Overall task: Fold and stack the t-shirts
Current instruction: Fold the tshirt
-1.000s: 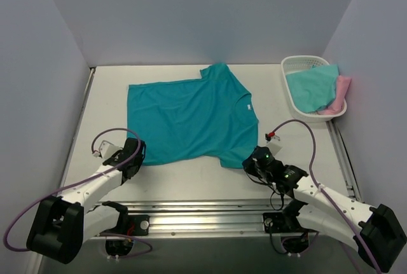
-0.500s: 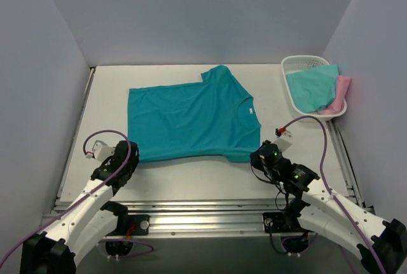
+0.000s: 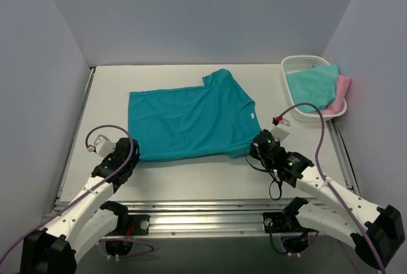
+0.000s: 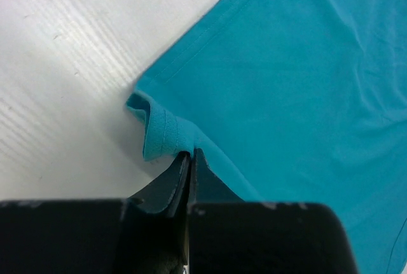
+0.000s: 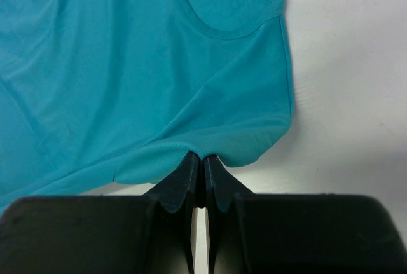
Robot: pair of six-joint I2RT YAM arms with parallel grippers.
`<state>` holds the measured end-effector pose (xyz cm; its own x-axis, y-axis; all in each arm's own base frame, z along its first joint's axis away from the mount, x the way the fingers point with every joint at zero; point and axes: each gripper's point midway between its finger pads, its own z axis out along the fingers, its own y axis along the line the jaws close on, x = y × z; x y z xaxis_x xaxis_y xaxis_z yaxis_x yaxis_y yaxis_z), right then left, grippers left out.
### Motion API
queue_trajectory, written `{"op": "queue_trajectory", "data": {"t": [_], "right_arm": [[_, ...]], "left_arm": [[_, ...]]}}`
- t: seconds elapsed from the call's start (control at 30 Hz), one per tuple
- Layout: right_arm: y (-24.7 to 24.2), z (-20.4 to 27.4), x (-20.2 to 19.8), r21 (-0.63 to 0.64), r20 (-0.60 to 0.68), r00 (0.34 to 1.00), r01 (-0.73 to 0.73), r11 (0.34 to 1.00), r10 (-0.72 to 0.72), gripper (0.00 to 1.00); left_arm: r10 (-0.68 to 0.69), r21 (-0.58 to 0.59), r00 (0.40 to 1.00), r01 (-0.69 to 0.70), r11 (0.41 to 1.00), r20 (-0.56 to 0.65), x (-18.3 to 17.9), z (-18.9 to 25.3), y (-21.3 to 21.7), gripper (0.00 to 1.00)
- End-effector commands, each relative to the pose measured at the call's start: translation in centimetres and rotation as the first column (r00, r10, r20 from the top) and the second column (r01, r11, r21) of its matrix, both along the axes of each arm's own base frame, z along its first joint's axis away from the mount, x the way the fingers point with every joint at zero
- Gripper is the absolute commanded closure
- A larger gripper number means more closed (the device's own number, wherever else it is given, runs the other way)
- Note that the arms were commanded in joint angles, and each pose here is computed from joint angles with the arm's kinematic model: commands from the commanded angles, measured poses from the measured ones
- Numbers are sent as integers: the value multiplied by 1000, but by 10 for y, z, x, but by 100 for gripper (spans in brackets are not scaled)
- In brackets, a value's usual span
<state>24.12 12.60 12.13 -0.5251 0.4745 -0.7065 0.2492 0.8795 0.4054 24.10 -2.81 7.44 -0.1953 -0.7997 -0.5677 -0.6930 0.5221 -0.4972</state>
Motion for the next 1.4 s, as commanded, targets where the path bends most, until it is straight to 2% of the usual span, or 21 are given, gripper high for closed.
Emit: {"op": "queue_trajectory", "data": {"t": [0.0, 0.2, 0.27, 0.4, 0.57, 0.73, 1.37], "right_arm": [[-2, 20, 25, -41, 58, 997, 58, 997, -56, 100], [12, 36, 57, -61, 76, 994, 85, 994, -81, 100], [18, 44, 68, -58, 89, 993, 88, 994, -82, 100], [27, 39, 88, -89, 65, 993, 100, 991, -94, 100], [35, 35, 113, -102, 57, 992, 117, 988, -112, 100], [43, 35, 140, -95, 56, 991, 126, 987, -121, 100], [56, -34, 223, -148, -52, 988, 138, 979, -147, 100]], "left_arm": [[-82, 15, 988, 81, 997, 128, 40, 38, -17, 98], [-161, 73, 979, 153, 986, 125, 85, 57, -33, 98], [-179, 99, 981, 170, 980, 82, 95, 53, -33, 98], [-186, 94, 979, 179, 979, 81, 114, 59, -37, 98], [-183, 78, 977, 176, 981, 105, 124, 58, -31, 98], [-156, 65, 985, 151, 986, 74, 130, 48, -15, 98], [-139, 4, 990, 139, 990, -27, 166, -10, -6, 98]]}}
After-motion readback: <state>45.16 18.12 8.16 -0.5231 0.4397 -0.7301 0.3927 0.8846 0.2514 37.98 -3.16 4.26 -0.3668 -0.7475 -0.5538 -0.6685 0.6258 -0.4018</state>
